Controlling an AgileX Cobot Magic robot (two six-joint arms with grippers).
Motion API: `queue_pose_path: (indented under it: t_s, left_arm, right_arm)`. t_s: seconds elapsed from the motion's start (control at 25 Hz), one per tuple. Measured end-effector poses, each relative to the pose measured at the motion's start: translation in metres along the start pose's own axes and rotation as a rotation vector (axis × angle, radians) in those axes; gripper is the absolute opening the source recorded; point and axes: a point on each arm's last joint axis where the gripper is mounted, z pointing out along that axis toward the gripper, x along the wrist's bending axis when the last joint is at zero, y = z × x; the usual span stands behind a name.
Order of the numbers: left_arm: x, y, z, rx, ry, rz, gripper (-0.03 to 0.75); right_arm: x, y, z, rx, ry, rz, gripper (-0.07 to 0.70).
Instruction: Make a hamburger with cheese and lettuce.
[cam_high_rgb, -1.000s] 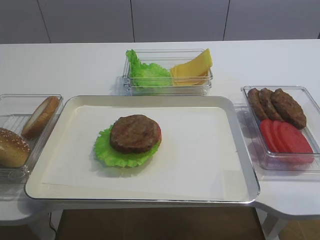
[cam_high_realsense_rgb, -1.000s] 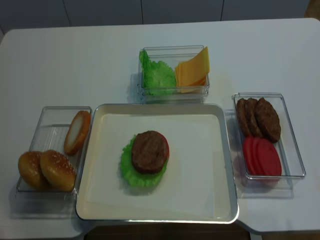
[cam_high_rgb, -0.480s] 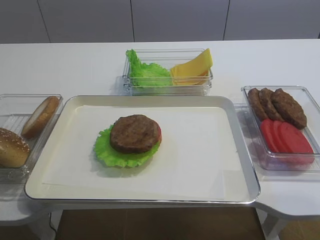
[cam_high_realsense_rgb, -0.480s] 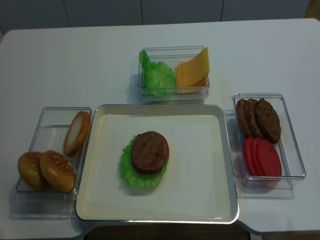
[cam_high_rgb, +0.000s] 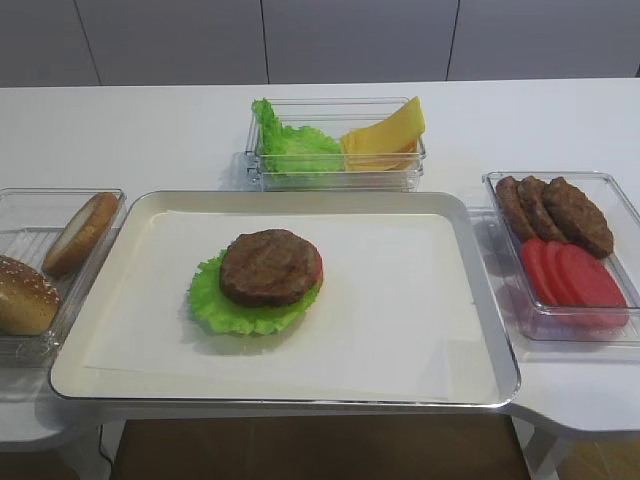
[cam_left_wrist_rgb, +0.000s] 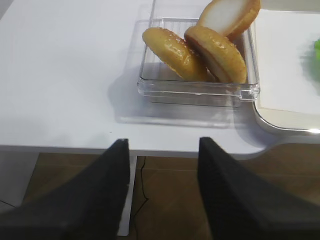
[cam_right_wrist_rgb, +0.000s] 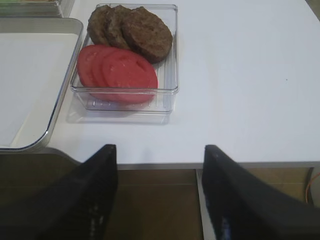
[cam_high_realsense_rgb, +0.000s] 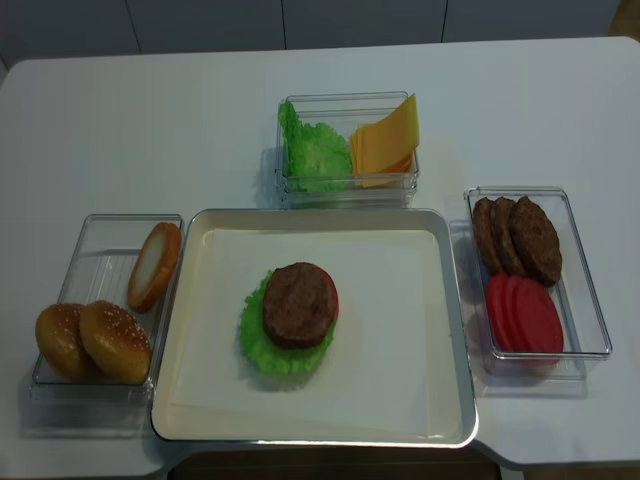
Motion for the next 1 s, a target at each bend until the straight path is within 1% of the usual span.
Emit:
queue_pose_path:
  t_s: [1.0]
  left_arm:
    - [0.0000, 0.0000, 0.0000, 0.000, 0.000, 0.000, 0.336]
  right_arm:
    - [0.0000, 0.0000, 0.0000, 0.000, 0.000, 0.002, 0.426]
